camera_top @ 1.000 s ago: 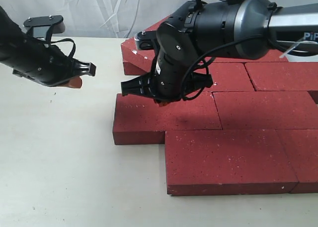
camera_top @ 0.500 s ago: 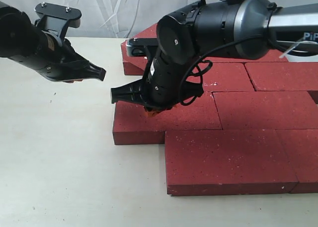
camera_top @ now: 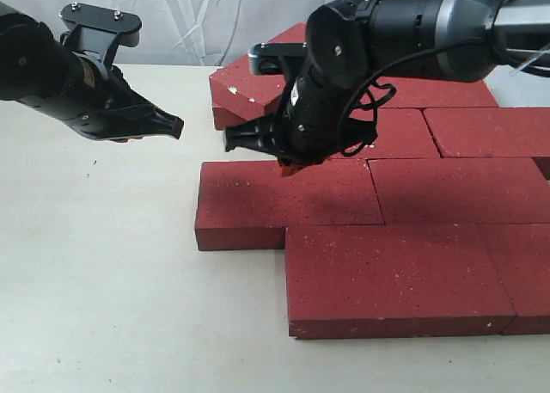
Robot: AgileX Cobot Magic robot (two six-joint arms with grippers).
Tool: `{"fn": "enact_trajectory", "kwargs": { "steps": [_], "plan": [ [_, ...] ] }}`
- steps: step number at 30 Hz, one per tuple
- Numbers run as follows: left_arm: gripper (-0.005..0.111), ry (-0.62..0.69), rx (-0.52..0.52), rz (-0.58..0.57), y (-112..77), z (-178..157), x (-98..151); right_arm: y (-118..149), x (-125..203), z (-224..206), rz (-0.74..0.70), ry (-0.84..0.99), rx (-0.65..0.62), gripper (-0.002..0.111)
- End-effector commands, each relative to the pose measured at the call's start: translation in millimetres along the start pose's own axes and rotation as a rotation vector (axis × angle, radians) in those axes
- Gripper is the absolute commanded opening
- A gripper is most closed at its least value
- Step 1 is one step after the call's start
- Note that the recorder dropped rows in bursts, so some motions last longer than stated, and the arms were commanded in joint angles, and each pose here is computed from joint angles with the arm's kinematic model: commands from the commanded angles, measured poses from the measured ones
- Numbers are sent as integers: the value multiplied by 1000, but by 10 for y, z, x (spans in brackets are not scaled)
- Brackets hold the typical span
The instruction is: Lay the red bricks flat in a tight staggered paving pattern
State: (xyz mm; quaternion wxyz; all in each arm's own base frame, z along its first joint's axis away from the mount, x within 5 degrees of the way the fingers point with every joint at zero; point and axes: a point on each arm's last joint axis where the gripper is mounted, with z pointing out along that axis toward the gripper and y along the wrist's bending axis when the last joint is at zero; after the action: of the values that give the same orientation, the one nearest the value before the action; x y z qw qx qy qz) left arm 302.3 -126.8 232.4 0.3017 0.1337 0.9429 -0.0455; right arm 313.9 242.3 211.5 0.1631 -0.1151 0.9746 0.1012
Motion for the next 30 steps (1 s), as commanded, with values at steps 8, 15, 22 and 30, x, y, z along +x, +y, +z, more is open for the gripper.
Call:
{"fn": "enact_trajectory", "kwargs": {
  "steps": [8, 15, 22, 30],
  "plan": [
    [0, -82, 19, 6, -29, -31, -82, -753, -379, -97, 155, -139, 0, -1],
    [0, -119, 27, -6, -22, 18, -159, -1010, -511, -138, 204, -238, 8, -1],
    [0, -125, 20, -114, 126, 249, -410, -1055, -575, -159, 203, -303, 4, -1],
    [0, -148, 28, -190, 203, 320, -644, -1073, -586, -164, 165, -318, 29, -1]
  ]
}}
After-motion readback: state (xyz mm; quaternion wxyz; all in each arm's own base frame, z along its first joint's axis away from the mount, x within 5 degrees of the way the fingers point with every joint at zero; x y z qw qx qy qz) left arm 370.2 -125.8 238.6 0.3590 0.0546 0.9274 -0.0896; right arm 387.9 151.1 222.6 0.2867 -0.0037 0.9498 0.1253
